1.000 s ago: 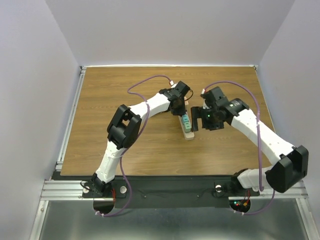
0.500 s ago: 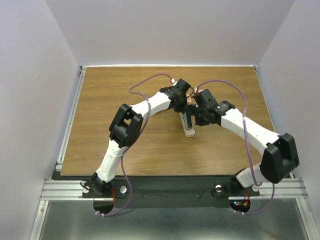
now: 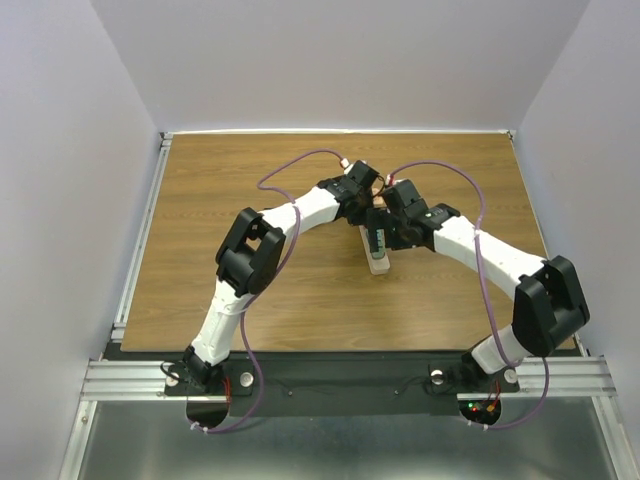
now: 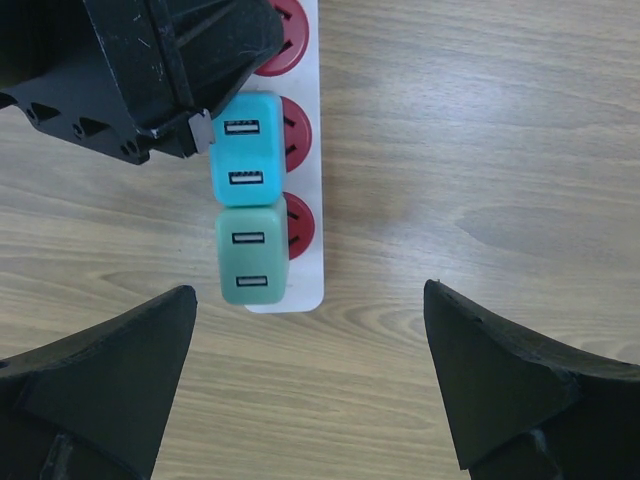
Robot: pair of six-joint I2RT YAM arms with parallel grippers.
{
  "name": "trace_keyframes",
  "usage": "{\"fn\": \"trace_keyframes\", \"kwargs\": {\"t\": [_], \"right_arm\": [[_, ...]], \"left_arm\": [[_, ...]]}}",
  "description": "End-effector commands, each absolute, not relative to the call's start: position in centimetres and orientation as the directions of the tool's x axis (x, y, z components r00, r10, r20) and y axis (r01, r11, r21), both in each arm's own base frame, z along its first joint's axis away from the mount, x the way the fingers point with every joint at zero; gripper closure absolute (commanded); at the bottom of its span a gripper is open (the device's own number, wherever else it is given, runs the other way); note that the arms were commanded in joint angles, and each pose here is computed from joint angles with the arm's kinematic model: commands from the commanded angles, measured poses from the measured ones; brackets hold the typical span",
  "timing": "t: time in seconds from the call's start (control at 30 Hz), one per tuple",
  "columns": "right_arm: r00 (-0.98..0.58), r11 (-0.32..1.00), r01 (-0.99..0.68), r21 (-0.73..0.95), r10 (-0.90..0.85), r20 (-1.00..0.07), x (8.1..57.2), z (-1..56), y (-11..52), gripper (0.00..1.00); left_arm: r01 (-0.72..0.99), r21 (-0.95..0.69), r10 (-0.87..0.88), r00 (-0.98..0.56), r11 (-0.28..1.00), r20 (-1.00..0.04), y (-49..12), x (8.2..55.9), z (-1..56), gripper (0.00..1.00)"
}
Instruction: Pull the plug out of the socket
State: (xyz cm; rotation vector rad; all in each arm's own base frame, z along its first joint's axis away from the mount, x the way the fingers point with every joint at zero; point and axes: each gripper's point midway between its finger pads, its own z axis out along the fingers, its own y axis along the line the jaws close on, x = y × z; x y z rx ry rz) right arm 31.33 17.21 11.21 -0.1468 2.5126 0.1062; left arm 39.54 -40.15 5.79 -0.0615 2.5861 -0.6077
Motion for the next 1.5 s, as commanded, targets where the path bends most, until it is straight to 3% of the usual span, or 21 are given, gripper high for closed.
{"fn": "trace_keyframes", "kwargs": {"t": [0.0, 0.33, 0.6, 0.63, 0.7, 0.83, 0.97, 1.47], "right_arm": [[-0.792, 0.986, -0.144, 0.086, -0.063, -0.607, 32.5, 11.2, 18.9, 0.0], [-0.801, 0.972, -0.189, 0.142, -0.069, -0.595, 33.1, 10.3, 20.8, 0.25], [-0.837, 0.978, -0.152, 0.143, -0.05, -0.545, 31.9, 7.7, 20.6, 0.39], [-0.835, 0.979, -0.147, 0.14, -0.047, -0.548, 31.9, 7.7, 20.5, 0.51], [-0.826, 0.981, -0.134, 0.14, -0.032, -0.563, 32.4, 8.0, 20.5, 0.62], [-0.821, 0.981, -0.129, 0.147, -0.023, -0.57, 33.2, 8.4, 21.1, 0.69], [-0.825, 0.978, -0.143, 0.152, -0.033, -0.563, 33.5, 8.2, 21.8, 1.0], [-0.695, 0.974, -0.131, 0.187, 0.044, -0.718, 33.7, 16.5, 20.7, 1.0]], "left_arm": [[0.017, -0.213, -0.05, -0.95, 0.977, -0.307, -35.4, 36.2, -5.2, 1.0], [0.01, -0.188, -0.042, -0.962, 0.982, -0.27, -34.1, 34.6, -7.4, 1.0], [0.017, -0.217, -0.037, -0.97, 0.976, -0.241, -34.2, 33.5, -8.2, 1.0], [0.021, -0.216, -0.032, -0.97, 0.976, -0.239, -34.2, 33.4, -8.2, 1.0], [0.023, -0.205, -0.026, -0.972, 0.979, -0.234, -33.9, 33.0, -8.5, 1.0], [0.029, -0.196, -0.016, -0.975, 0.98, -0.22, -33.5, 32.2, -9.2, 1.0], [0.035, -0.192, -0.007, -0.977, 0.981, -0.213, -33.4, 31.6, -9.6, 1.0], [0.077, -0.125, 0.053, -0.981, 0.989, -0.187, -33.3, 29.0, -11.8, 1.0]]}}
